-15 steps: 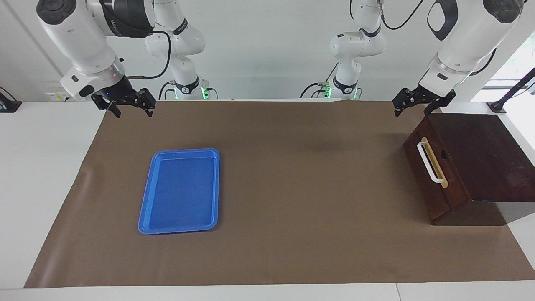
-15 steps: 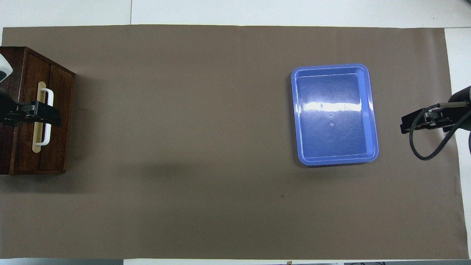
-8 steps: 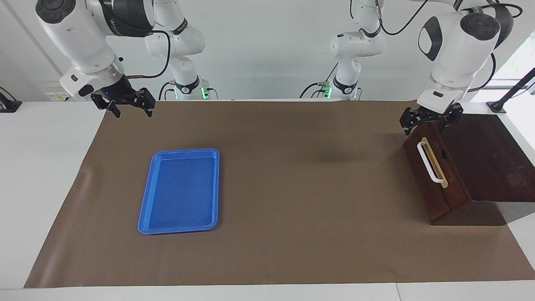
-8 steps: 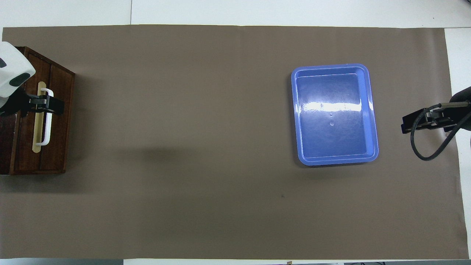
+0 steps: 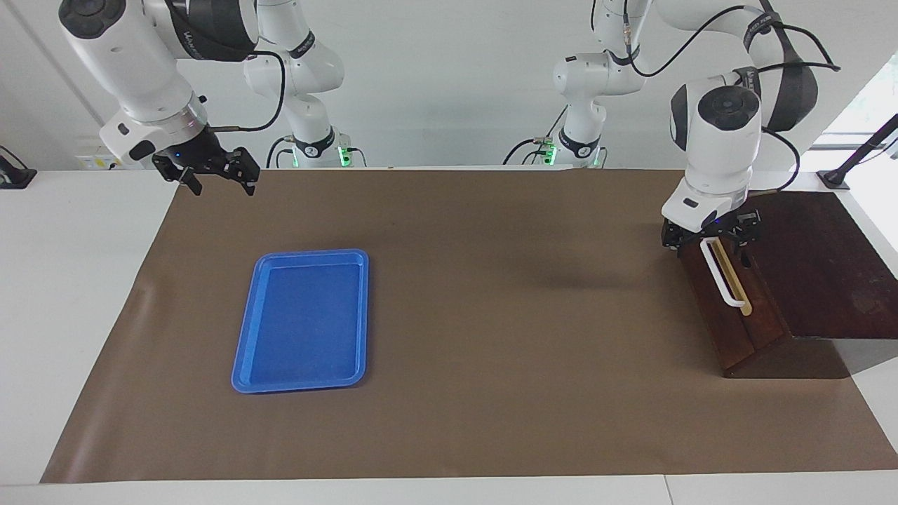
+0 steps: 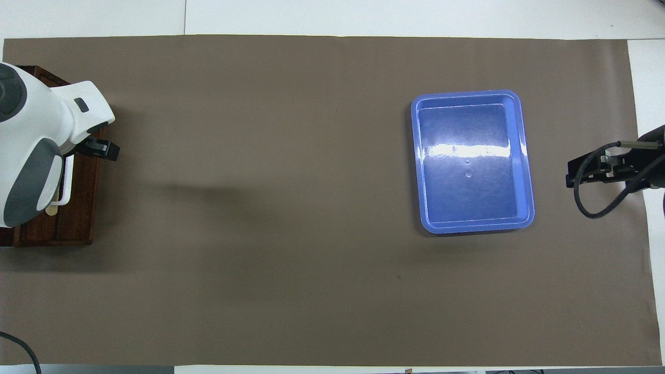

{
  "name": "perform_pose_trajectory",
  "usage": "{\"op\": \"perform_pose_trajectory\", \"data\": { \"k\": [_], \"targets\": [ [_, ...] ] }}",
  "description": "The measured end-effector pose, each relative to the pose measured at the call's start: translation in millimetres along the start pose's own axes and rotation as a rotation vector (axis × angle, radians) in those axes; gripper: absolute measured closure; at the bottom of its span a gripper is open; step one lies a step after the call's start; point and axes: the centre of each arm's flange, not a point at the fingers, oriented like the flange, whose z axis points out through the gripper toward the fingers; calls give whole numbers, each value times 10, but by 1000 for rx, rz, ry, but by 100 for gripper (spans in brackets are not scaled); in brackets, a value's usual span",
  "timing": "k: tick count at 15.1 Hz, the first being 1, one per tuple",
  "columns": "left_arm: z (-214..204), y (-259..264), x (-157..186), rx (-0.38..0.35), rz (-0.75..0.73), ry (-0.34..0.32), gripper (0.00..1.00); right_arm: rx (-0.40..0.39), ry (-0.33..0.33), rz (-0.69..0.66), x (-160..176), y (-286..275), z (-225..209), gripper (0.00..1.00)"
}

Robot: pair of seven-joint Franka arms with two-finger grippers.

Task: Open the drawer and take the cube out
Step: 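Pull the drawer open with the left gripper while the right gripper approaches the tray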

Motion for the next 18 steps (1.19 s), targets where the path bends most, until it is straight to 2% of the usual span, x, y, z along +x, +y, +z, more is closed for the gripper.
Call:
{"op": "perform_pose_trajectory", "data": {
  "k": [6, 13, 15, 18],
  "targets": [
    [439, -103, -49, 17, 34, 0, 0, -1, -10, 380, -20, -105, 43, 0],
    [756, -50, -172, -4, 54, -3, 0, 92, -90, 901, -13, -259, 234, 0],
    [807, -9, -191, -8, 60, -3, 0, 109, -119, 994, 2, -296, 289, 0],
    [824, 12, -187, -10, 62, 13, 0, 135, -180, 1058, 48, -351, 413, 0]
  ]
}}
